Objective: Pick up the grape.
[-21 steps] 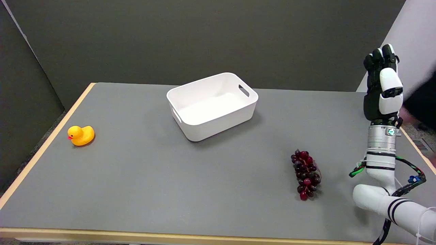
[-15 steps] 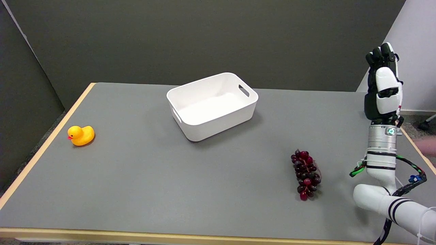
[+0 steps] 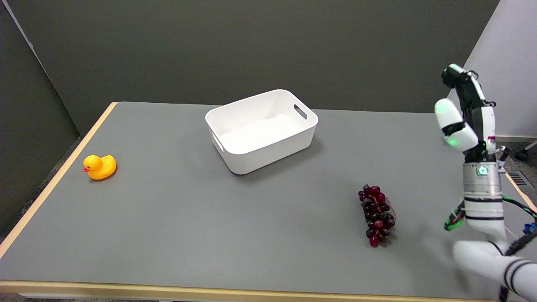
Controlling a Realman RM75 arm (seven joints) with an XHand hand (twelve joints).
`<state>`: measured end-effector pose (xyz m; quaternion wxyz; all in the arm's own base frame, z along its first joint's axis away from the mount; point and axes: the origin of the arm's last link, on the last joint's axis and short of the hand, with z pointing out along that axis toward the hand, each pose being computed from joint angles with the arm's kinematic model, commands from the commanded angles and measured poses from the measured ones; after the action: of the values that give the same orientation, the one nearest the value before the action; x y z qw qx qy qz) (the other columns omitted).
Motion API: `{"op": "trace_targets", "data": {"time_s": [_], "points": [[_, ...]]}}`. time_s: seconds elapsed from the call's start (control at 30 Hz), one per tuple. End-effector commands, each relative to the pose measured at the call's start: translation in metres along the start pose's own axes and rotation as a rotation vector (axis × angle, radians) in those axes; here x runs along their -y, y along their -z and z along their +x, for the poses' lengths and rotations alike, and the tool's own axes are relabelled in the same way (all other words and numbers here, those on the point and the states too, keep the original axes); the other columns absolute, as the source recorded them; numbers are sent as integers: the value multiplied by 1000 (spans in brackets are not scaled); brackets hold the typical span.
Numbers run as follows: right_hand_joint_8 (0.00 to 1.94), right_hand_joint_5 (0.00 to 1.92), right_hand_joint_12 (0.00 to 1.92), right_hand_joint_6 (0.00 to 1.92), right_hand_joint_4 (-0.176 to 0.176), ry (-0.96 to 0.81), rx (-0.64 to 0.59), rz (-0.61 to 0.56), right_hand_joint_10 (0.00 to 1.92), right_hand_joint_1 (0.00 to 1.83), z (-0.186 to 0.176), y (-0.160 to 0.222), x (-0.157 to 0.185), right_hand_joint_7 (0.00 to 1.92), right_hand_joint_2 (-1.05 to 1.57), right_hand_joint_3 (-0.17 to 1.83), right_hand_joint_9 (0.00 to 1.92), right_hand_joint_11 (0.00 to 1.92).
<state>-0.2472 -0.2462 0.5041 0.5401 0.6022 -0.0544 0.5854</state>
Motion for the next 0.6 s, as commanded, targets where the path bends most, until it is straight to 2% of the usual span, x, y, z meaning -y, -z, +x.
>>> {"op": "trace_targets", "data": {"time_s": [0.03, 0.17, 0.27, 0.53, 0.6], "points": [[445, 295, 328, 511, -65, 577, 244, -97, 863, 488, 10, 93, 37, 387, 692, 788, 212, -1], [475, 307, 533, 534, -74, 628, 308, -125, 904, 496, -5, 120, 43, 406, 684, 781, 241, -1], [575, 299, 637, 602, -81, 692, 329, -150, 887, 463, -12, 136, 50, 393, 619, 922, 287, -1], [589, 311, 724, 621, -79, 723, 297, -76, 916, 440, -36, 165, 95, 411, 601, 905, 314, -1], [542, 324, 721, 593, -82, 746, 292, -43, 977, 464, -48, 165, 108, 434, 644, 815, 285, -1]]}}
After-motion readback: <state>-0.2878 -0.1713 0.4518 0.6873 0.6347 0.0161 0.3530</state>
